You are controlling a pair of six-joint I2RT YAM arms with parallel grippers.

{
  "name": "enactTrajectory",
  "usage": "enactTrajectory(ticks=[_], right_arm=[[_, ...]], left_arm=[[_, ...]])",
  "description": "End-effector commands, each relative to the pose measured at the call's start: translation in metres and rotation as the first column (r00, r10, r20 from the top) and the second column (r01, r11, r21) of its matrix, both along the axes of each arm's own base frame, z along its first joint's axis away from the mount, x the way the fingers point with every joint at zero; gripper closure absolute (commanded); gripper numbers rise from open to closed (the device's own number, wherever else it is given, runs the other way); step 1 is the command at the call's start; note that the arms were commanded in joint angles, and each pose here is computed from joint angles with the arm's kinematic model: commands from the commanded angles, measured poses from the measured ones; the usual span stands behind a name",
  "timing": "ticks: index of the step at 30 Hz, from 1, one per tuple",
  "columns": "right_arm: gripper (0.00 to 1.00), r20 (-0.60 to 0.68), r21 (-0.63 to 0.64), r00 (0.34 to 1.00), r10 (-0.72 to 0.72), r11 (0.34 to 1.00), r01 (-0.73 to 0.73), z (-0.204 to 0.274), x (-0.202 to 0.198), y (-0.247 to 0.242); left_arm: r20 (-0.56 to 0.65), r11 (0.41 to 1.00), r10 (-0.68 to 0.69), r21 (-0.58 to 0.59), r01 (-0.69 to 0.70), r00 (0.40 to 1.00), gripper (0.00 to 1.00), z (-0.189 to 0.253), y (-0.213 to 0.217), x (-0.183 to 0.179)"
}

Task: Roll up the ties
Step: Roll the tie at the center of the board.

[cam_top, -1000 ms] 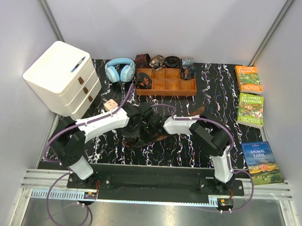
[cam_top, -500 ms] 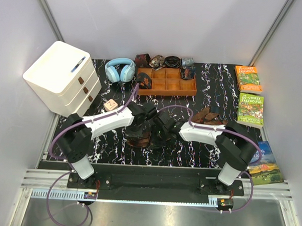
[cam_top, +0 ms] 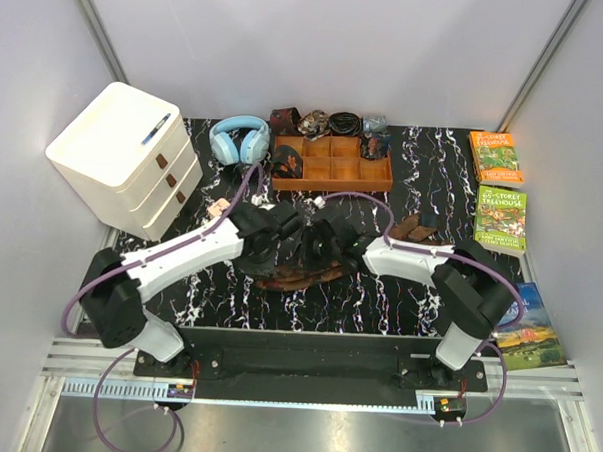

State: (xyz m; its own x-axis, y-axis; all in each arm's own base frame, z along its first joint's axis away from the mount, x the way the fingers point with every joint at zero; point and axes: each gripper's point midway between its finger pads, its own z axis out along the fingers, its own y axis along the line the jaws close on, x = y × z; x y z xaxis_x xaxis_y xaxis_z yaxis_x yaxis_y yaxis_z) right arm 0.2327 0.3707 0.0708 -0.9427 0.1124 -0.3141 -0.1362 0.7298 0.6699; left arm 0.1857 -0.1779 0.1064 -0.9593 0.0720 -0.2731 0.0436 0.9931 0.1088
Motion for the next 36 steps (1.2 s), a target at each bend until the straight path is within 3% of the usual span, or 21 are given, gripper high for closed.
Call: enactTrajectory(ticks=[1,9,21,29,36], right_arm=[[0.88,0.104,0.132,0.993,-0.047,0.991,0.033,0.04,0.039,0.015],[0.84,0.018,0.159,0.999,0.047,0.986,-0.049,0.024,0.027,0.039],[0.87,-0.114,0.16,0.963,0.244,0.961,-0.225,-0.02,-0.015,0.096],[0.88,-0.185,0.178,0.936,0.299,0.947,-0.267,-0.024,-0.043,0.087],[0.88,-0.225,0.18,0.915,0.334,0.937,-0.298,-0.029,-0.074,0.08]], left_arm=[[0.039,0.99,-0.007,-0.139,0.013,0.999,1.0,0.036,-0.005,-0.011],[-0.06,0.993,0.011,-0.12,-0.018,0.998,1.0,0.001,0.013,-0.042],[-0.067,0.995,0.013,-0.095,-0.019,0.998,1.0,-0.014,0.017,-0.043],[-0.089,0.997,-0.01,-0.073,0.004,0.996,1.0,-0.018,0.014,-0.041],[-0.085,0.997,-0.014,-0.072,0.008,0.996,0.94,-0.015,0.011,-0.038]])
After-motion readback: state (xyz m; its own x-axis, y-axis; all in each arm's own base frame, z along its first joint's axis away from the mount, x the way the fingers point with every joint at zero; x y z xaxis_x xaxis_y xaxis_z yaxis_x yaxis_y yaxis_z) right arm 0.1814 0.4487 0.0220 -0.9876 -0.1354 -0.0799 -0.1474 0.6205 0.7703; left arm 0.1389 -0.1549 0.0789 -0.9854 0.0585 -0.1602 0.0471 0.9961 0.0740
